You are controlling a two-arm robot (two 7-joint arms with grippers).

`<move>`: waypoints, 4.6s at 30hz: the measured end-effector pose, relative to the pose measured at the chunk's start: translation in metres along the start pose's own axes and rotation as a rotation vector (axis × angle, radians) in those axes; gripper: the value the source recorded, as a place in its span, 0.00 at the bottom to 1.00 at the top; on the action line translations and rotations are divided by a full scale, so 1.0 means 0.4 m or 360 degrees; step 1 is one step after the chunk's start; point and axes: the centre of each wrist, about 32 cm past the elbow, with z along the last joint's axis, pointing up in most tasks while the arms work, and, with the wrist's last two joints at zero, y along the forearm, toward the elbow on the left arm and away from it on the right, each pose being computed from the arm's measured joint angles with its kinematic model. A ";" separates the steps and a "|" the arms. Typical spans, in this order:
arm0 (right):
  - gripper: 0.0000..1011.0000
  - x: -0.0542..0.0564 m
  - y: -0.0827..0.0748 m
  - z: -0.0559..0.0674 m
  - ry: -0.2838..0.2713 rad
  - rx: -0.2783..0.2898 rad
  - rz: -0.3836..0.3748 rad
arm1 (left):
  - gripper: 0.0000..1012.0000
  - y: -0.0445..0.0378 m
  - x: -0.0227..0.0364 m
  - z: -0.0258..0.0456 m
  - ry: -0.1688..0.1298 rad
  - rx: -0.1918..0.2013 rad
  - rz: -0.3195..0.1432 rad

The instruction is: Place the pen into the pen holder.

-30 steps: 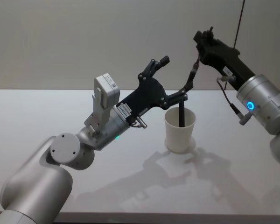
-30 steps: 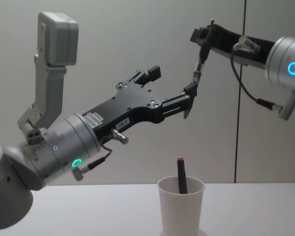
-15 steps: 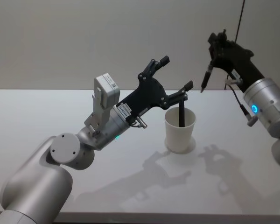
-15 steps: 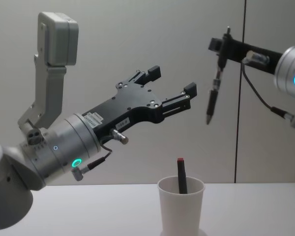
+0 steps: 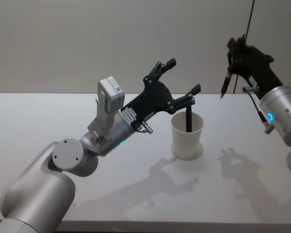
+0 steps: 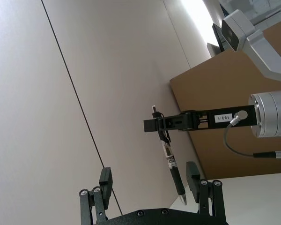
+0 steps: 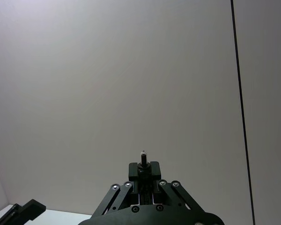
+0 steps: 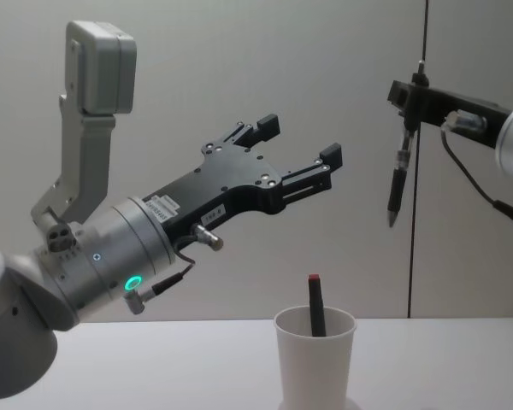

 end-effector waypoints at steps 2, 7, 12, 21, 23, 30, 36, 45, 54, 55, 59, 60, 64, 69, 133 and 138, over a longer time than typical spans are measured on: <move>0.15 0.005 -0.002 -0.005 -0.0007 0.0003 0.0003 | 0.99 0.000 0.000 0.000 0.0000 0.0000 0.0000; 0.15 0.013 -0.005 -0.019 -0.0014 0.0008 0.0022 | 0.99 0.000 0.000 0.000 0.0000 0.0000 0.0000; 0.15 0.022 -0.008 -0.043 -0.0020 0.0016 0.0051 | 0.99 0.000 0.000 0.000 0.0000 0.0000 0.0000; 0.15 0.034 -0.002 -0.095 -0.0051 0.0015 0.0098 | 0.99 0.000 0.000 0.000 0.0000 0.0000 0.0000; 0.15 0.036 0.000 -0.105 -0.0057 0.0011 0.0105 | 0.99 0.000 0.000 0.000 0.0000 0.0000 0.0000; 0.15 0.042 0.009 -0.143 -0.0062 0.0004 0.0130 | 0.99 0.000 0.000 0.000 0.0000 0.0000 0.0000; 0.15 0.046 0.019 -0.175 -0.0055 0.0010 0.0149 | 0.99 0.000 0.000 0.000 0.0000 0.0000 0.0000; 0.15 0.048 0.033 -0.215 -0.0037 0.0022 0.0173 | 0.99 0.000 0.000 0.000 0.0000 0.0000 0.0000; 0.15 0.045 0.044 -0.242 -0.0025 0.0044 0.0191 | 0.99 0.000 0.000 0.000 0.0000 0.0000 0.0000; 0.15 0.045 0.045 -0.244 -0.0024 0.0047 0.0192 | 0.99 0.000 0.000 0.000 0.0000 0.0000 0.0000; 0.15 0.043 0.050 -0.252 -0.0023 0.0049 0.0194 | 0.99 0.000 0.000 0.000 0.0000 0.0000 0.0000; 0.15 0.043 0.050 -0.254 -0.0023 0.0051 0.0194 | 0.99 0.000 0.000 0.000 0.0000 0.0000 0.0000; 0.15 0.039 0.056 -0.264 -0.0026 0.0047 0.0194 | 0.99 0.000 0.000 0.000 0.0000 0.0000 0.0000; 0.20 0.036 0.061 -0.271 -0.0032 0.0045 0.0196 | 0.99 0.000 0.000 0.000 0.0000 0.0000 0.0000; 0.99 0.054 0.001 -0.250 -0.0073 -0.0010 0.0129 | 0.99 0.017 -0.030 0.036 0.0045 0.0146 0.0135; 0.99 0.062 -0.026 -0.238 -0.0093 -0.0032 0.0101 | 0.99 0.024 -0.043 0.052 0.0053 0.0210 0.0190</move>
